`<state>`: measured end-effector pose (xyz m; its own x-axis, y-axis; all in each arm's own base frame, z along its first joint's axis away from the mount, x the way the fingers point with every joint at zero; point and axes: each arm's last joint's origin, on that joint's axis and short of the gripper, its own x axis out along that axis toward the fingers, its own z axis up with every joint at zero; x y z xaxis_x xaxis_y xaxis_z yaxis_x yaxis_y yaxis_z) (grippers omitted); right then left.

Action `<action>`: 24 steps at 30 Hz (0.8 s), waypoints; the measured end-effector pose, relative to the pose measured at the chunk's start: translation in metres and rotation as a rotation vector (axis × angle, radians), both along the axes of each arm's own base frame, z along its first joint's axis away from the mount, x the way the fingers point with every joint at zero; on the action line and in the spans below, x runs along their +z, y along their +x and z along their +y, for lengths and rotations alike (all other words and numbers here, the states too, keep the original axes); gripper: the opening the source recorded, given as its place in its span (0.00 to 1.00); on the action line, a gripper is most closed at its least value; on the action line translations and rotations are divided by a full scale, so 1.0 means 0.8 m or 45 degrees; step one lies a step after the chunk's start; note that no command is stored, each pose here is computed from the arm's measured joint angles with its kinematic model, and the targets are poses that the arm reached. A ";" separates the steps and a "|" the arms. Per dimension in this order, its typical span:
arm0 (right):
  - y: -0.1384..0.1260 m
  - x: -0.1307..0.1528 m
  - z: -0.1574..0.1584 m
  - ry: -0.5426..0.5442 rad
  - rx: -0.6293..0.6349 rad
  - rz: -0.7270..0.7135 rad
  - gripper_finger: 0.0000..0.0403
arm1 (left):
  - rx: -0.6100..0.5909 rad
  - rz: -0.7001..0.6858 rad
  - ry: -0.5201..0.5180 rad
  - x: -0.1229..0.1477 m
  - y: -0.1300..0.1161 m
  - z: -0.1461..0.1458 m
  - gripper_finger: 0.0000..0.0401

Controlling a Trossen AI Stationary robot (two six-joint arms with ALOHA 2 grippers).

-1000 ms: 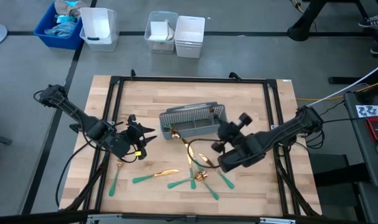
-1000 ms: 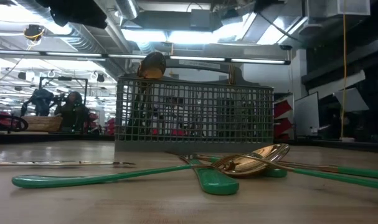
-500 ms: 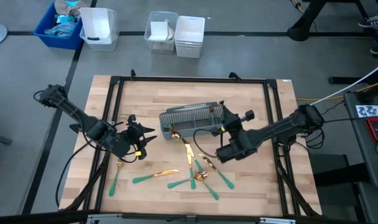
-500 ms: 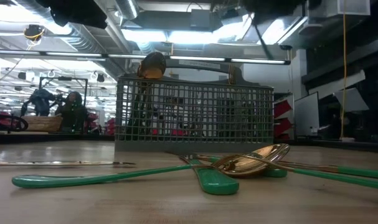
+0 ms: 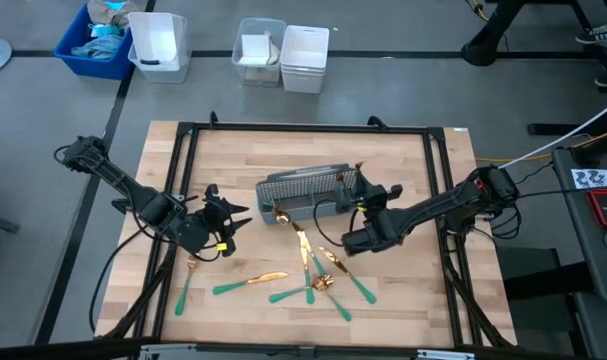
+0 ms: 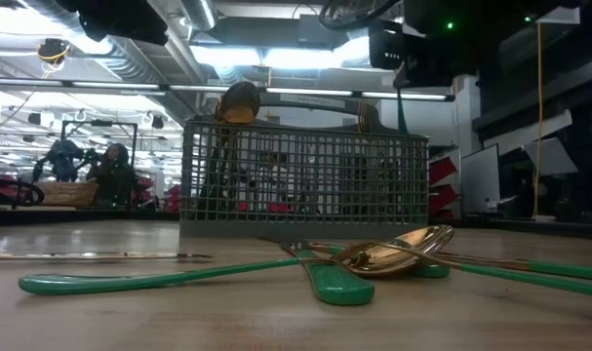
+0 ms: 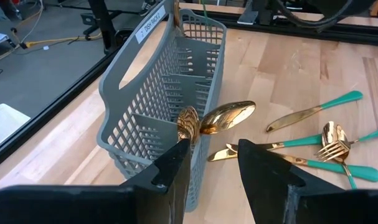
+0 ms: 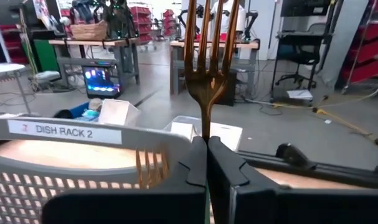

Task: Sort silverware
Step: Put the green fork in the gray silverware basket

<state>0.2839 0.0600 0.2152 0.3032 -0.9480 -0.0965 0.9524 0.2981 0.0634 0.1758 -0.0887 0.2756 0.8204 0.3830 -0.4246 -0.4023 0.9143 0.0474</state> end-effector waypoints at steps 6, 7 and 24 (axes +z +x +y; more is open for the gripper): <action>0.000 -0.019 -0.001 0.019 0.002 -0.040 0.00 | 0.000 0.002 0.001 0.000 0.000 0.000 0.32; 0.000 -0.022 -0.001 0.036 0.003 -0.047 0.01 | 0.000 0.003 0.002 0.000 0.000 0.000 0.32; 0.001 -0.029 0.001 0.228 0.019 -0.021 0.27 | -0.063 0.415 -0.727 -0.027 -0.020 -0.006 0.32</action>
